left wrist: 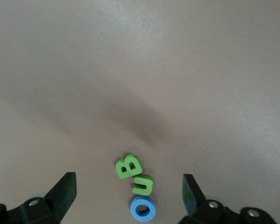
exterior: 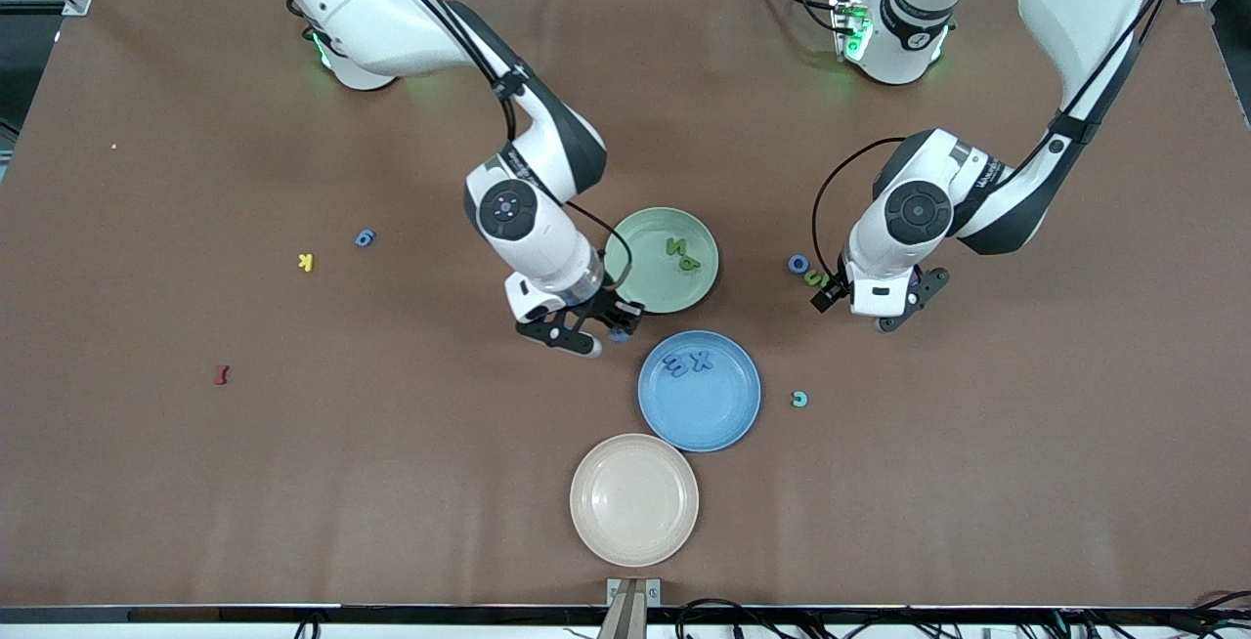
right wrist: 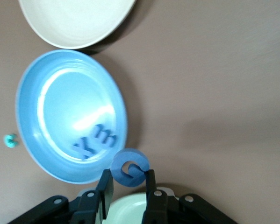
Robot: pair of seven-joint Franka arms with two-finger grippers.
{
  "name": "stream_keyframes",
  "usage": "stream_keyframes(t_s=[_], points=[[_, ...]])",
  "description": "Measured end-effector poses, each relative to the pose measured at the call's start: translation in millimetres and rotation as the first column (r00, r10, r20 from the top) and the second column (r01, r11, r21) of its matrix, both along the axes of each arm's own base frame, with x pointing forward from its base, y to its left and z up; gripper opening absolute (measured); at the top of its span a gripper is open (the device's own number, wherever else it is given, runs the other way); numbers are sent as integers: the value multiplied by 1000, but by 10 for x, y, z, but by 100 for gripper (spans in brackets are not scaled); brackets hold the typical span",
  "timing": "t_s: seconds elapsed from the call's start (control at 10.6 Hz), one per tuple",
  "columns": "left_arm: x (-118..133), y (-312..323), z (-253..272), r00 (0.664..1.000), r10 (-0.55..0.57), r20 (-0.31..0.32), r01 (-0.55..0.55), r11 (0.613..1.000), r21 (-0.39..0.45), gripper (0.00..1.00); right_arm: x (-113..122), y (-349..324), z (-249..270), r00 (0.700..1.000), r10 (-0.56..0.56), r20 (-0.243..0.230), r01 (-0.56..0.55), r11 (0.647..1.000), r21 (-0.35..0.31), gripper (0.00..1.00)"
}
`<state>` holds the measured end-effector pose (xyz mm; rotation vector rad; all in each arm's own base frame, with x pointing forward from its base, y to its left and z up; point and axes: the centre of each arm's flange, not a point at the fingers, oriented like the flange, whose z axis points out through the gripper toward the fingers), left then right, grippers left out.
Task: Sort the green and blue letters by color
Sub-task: 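Open the right gripper over the blue plate while the left gripper returns, then move the right gripper to the blue g while the left gripper nears green B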
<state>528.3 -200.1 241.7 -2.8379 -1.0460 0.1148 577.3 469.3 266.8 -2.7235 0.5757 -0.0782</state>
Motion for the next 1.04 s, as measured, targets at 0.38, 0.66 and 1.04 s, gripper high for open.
stream_keyframes(t_s=[0.38, 0.66, 1.04], points=[[-197, -47, -199, 996, 85, 18, -85, 996, -23, 100, 86, 580, -275, 986, -159, 52, 150, 977, 150, 33], [-339, -64, -342, 985, 169, 16, -169, 986, -13, 100, 158, 617, -373, 981, -183, 58, 171, 970, 173, 48], [-411, -115, -552, 973, 232, 22, -232, 973, 3, 100, 299, 444, -180, 981, -186, 46, 175, 969, 175, 100]])
